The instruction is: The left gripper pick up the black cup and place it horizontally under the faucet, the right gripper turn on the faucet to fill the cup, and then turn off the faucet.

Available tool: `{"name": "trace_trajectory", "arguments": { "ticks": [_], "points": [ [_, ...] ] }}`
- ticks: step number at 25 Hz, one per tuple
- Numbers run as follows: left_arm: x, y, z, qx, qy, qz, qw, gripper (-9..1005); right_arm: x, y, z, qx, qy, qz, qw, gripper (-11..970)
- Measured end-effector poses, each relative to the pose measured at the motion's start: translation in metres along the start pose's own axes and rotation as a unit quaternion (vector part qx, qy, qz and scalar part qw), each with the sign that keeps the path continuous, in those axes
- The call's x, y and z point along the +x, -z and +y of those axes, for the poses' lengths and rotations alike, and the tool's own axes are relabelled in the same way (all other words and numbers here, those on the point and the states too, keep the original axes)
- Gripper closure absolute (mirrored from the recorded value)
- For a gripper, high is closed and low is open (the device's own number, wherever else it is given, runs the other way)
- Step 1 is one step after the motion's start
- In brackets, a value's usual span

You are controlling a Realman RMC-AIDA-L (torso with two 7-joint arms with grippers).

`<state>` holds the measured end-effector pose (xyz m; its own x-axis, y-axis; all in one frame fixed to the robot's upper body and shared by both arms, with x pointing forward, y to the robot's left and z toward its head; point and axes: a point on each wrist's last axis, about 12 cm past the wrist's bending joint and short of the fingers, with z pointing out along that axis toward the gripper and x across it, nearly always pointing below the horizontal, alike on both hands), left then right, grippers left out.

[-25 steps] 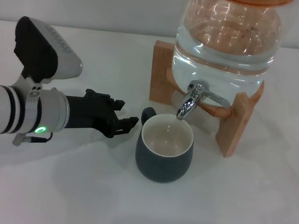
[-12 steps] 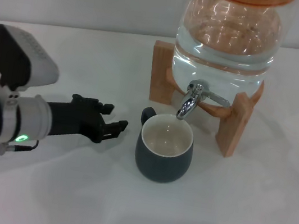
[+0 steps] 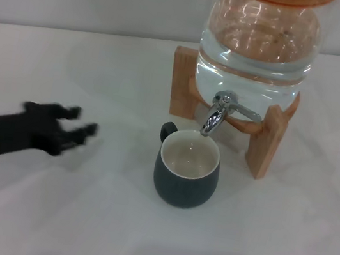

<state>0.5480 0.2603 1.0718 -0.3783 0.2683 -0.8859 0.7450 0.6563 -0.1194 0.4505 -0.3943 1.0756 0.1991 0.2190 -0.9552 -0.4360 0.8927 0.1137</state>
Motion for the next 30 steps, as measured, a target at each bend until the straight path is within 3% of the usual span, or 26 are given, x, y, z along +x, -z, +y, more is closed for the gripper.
{"name": "trace_trajectory", "arguments": {
  "ticks": [2,3,6,13,19,30],
  "points": [
    [0.011,0.026,0.010,-0.032,0.011,-0.051,0.998,490,-0.018,0.003,-0.004,-0.053,-0.004,0.037,0.998,130],
    [0.011,0.026,0.010,-0.032,0.011,-0.051,0.998,490,-0.018,0.003,-0.004,-0.053,-0.004,0.037,0.998,130],
    [0.025,0.055,0.022,-0.080,0.026,-0.113,0.990,490,-0.031,-0.001,-0.001,-0.106,-0.016,0.062,0.992,130],
    [0.051,0.098,0.041,-0.192,0.080,-0.223,0.952,486,-0.037,-0.038,0.025,-0.245,-0.046,0.142,0.958,131],
    [0.055,0.101,0.042,-0.211,0.089,-0.237,0.944,486,-0.031,-0.070,0.042,-0.304,-0.065,0.187,0.932,131],
    [0.066,0.107,0.039,-0.228,0.108,-0.250,0.935,490,-0.011,-0.101,0.058,-0.318,-0.057,0.239,0.916,131]
  ]
}}
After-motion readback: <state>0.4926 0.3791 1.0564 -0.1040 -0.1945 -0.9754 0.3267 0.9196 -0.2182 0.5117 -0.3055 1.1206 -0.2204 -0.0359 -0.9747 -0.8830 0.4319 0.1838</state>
